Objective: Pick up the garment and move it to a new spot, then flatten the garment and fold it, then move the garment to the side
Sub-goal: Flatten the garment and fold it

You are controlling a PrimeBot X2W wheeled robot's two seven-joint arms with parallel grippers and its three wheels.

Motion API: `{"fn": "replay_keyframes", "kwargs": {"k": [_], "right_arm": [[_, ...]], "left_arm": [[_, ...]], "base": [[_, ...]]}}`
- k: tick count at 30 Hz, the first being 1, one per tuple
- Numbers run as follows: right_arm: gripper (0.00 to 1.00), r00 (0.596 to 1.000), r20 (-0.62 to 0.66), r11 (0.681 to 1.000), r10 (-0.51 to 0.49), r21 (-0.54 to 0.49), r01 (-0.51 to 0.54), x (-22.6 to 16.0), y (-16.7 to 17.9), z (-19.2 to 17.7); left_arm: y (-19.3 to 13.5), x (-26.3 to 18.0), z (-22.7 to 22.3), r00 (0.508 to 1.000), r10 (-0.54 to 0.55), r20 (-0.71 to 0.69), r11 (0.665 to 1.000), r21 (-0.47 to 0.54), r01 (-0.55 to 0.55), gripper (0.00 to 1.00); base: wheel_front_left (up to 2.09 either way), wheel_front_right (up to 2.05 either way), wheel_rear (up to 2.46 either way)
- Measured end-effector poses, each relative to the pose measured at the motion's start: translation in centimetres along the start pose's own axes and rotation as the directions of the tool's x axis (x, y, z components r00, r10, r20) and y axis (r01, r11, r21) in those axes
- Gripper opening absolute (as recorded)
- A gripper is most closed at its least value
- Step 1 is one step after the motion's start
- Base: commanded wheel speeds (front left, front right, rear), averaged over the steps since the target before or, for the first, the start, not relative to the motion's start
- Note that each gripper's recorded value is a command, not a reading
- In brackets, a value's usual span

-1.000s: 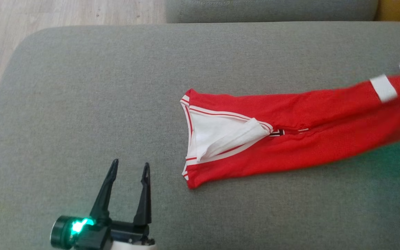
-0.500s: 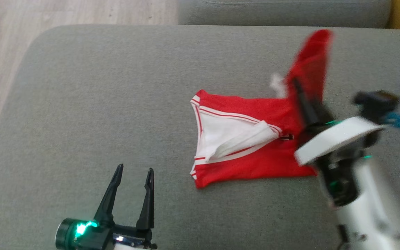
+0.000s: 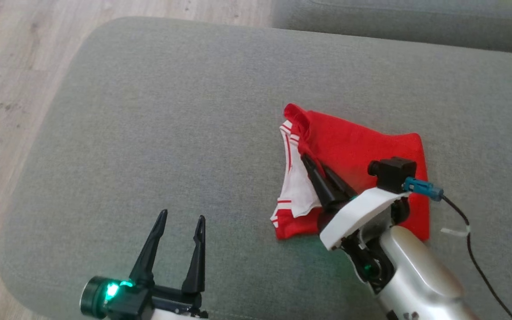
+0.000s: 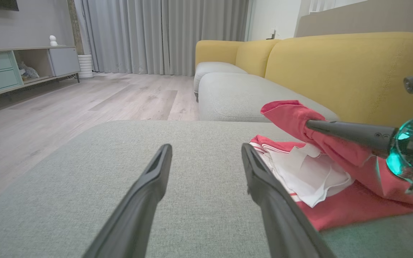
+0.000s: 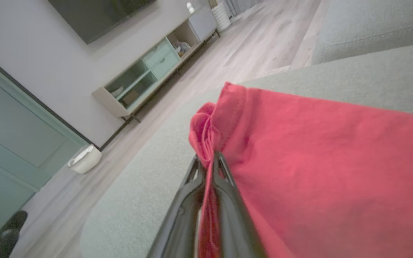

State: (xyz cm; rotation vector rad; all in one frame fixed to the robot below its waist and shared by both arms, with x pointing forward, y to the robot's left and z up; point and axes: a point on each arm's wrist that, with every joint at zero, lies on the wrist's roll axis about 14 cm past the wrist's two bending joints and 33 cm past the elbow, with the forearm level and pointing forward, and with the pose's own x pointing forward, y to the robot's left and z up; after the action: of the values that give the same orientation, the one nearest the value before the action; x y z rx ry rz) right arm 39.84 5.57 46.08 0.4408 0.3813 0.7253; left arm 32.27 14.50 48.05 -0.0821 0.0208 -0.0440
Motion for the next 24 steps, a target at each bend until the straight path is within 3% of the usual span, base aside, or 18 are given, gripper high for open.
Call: {"fn": "replay_keyframes", "kwargs": {"k": [7,14,19,24], "right_arm": [[1.00,0.985,0.167,0.998,0.039,0.045,-0.047,0.4,1.8,2.9],[1.00,0.941,0.332,0.996,-0.069,-0.034,0.085,-2.6,-0.9,7.2],[1.00,0.887,0.373,0.940,-0.273,-0.094,0.329,-9.5,-7.5,6.8],[1.00,0.845,0.411,0.883,-0.341,-0.169,0.439,-15.0,-8.5,5.6]], "left_arm": [[-0.2,-0.5,1.1,0.999,-0.007,0.040,1.000,-0.007,0.007,1.00],[0.1,-1.6,2.1,0.997,0.018,0.080,0.999,-0.045,-0.015,1.00],[0.0,-2.3,1.7,0.997,0.033,0.071,0.994,-0.102,-0.026,1.00],[0.0,-2.6,1.1,0.998,0.037,0.059,0.995,-0.090,-0.031,1.00]], "base": [[0.00,0.00,0.00],[0.00,0.00,0.00],[0.00,0.00,0.00],[0.00,0.00,0.00]]}}
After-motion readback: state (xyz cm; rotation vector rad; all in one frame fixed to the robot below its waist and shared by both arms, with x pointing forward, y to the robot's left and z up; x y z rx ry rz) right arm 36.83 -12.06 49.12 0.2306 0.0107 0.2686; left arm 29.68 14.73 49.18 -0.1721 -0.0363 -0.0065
